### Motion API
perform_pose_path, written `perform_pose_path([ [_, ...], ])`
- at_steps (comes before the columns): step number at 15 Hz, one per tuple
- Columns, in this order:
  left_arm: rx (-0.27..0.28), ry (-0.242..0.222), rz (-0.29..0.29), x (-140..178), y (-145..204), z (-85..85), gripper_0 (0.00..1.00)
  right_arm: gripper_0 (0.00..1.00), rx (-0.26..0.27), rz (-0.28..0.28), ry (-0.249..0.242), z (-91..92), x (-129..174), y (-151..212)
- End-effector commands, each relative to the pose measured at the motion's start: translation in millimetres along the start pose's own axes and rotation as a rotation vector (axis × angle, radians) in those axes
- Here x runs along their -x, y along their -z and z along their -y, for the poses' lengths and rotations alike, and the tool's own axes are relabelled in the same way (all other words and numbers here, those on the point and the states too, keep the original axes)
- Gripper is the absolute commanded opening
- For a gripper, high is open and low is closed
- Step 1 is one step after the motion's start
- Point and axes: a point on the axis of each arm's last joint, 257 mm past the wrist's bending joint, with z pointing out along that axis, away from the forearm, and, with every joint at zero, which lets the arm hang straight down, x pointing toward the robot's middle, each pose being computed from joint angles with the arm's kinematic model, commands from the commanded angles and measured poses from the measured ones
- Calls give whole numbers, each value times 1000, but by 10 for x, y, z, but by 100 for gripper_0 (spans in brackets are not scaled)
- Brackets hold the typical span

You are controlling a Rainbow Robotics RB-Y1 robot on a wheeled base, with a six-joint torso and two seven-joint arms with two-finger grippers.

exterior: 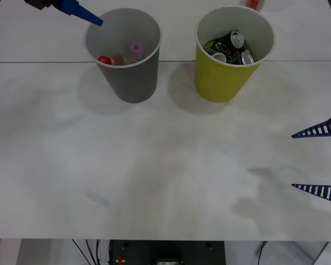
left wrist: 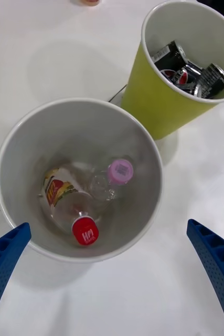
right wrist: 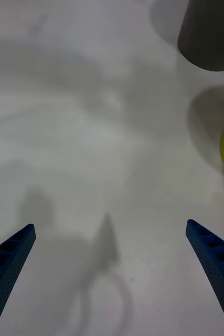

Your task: Put the can into the green bin and the plastic bottle into the gray bin

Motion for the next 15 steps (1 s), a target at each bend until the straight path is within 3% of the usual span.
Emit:
perform_pose_path([
  [1, -18, -29, 35, -351, 201, 59, 100, 100, 0, 0, 0, 0, 0, 0],
  [5, -17, -166, 53, -1024, 311, 174, 100, 100, 0, 0, 0, 0, 0, 0],
  [9, -15, -312, 22, -1521, 314, 379, 100, 100, 0, 0, 0, 0, 0, 0],
  [12, -24, -447, -27, -1838, 268, 556, 100, 100, 0, 0, 0, 0, 0, 0],
  [15, -46, -518, -29, -2105, 228, 716, 100, 100, 0, 0, 0, 0, 0, 0],
])
